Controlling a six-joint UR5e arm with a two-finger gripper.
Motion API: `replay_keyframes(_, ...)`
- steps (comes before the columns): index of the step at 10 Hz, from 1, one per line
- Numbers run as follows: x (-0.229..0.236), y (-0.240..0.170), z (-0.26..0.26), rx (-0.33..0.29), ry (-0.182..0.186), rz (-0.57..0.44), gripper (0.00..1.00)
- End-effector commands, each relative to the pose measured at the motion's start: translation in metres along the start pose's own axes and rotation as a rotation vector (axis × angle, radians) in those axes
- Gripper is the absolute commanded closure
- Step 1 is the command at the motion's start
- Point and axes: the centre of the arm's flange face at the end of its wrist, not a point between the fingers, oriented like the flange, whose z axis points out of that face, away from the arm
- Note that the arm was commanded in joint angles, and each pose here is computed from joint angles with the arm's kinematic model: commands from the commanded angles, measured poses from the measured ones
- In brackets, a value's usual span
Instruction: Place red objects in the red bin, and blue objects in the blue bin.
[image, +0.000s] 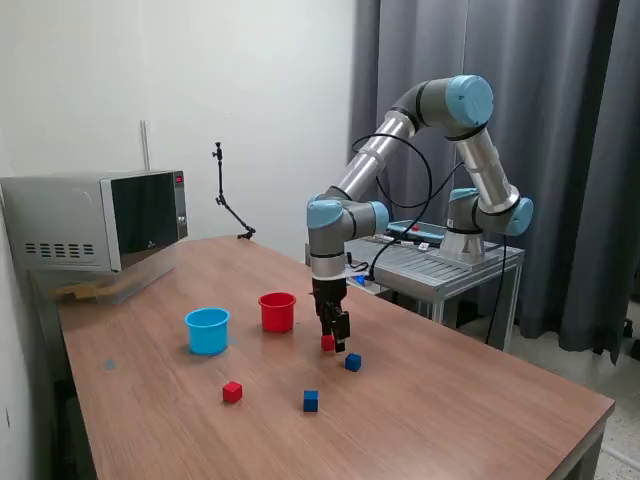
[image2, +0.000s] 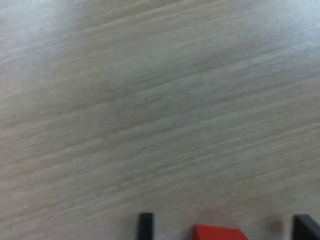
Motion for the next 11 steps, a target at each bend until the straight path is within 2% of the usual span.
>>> replay_keyframes(1,0.0,0.0,0.0,0.0,0.002,0.0,1.0)
replay_keyframes(8,0.001,0.006,-0.007,-0.019,-0.006,-0.004,1.0)
replay_keyframes(10,0.003,0.012,-0.031,-0.062,-0.003,-0.007,1.0)
replay_keyframes(11,0.002,0.013,-0.046,-0.087,-0.015,-0.006,1.0)
